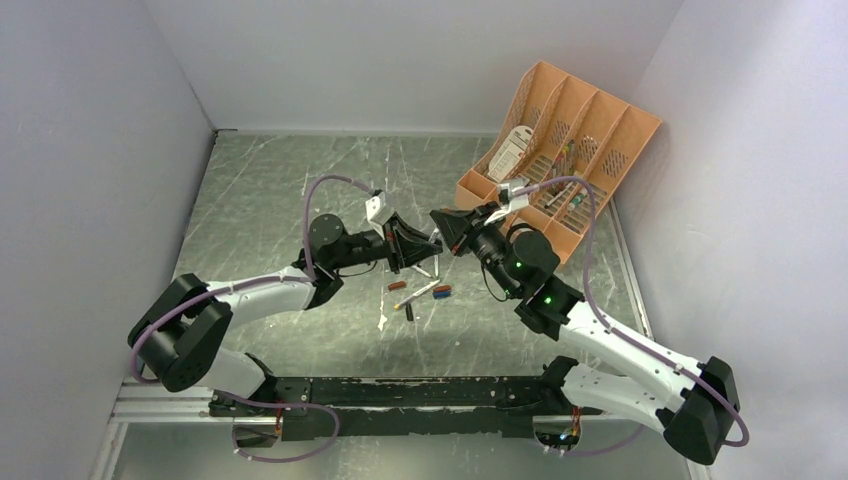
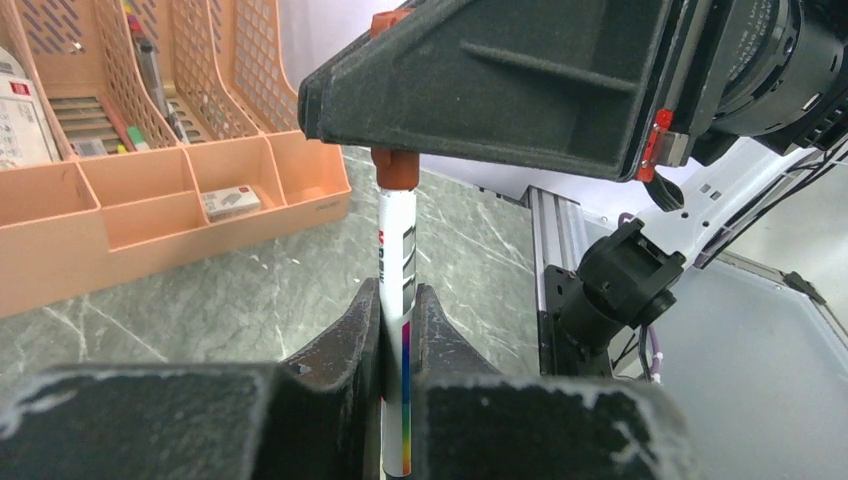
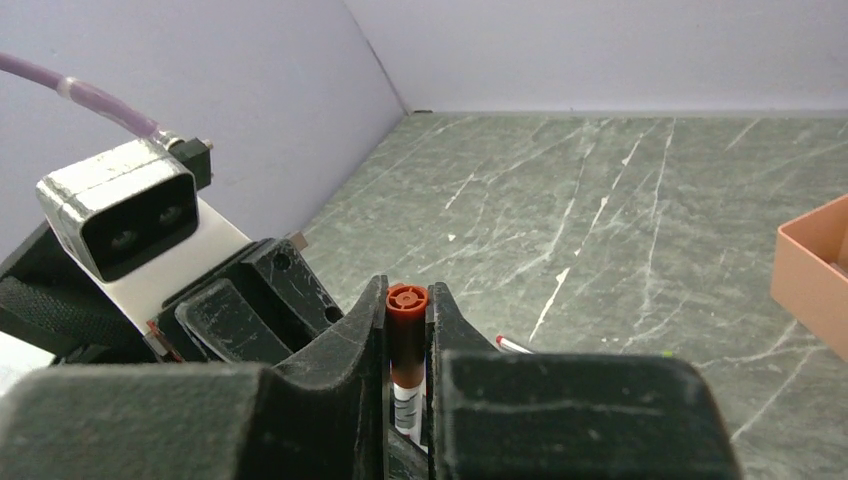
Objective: Insert the pens into the pen caps
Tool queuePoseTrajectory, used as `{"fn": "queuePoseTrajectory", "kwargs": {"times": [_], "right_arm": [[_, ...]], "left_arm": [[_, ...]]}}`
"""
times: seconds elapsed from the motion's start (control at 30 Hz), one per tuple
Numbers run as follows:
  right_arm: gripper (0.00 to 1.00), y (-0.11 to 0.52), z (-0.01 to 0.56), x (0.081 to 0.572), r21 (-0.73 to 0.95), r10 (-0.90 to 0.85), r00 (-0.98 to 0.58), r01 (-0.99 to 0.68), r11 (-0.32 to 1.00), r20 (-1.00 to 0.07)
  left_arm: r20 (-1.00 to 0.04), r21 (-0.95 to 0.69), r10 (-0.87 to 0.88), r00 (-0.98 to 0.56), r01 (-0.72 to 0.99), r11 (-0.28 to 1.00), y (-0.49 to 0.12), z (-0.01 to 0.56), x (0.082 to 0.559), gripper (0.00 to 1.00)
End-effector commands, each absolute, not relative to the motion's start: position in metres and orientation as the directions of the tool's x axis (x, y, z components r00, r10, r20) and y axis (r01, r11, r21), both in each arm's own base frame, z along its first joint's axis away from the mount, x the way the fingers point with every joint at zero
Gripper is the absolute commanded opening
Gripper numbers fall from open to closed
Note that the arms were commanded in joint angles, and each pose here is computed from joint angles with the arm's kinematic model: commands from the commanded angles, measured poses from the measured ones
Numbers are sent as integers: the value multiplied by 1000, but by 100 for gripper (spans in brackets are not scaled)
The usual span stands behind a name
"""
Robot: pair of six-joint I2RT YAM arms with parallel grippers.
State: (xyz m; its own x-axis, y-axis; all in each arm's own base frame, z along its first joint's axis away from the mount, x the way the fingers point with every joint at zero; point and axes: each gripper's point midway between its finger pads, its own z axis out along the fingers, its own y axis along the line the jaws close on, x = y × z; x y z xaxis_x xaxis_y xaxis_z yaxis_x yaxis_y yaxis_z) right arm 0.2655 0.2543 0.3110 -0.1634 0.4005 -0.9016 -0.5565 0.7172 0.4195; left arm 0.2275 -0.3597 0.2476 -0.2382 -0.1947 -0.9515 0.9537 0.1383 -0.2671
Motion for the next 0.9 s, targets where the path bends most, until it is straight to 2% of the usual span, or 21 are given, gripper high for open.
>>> {"fn": "queuePoseTrajectory", "kwargs": {"times": [0.0, 0.33, 0.53, 0.87], "right_arm": [[0, 256, 288, 260, 411, 352, -216, -564, 717, -911], [0, 254, 236, 243, 439, 307, -317, -556, 706, -897], [0, 253, 201, 235, 449, 255, -398, -536, 715, -881], [0, 259, 160, 212, 545, 256, -523, -529, 650, -813]], "left_arm": [[-948, -269, -215, -236, 953, 141, -367, 266, 236, 7], [-913, -313, -323, -249, 935, 165, -384, 329, 267, 7], [-924, -262, -327, -199, 951, 163, -392, 353, 276, 7], [-935, -168, -335, -114, 977, 135, -406, 377, 285, 7]]}}
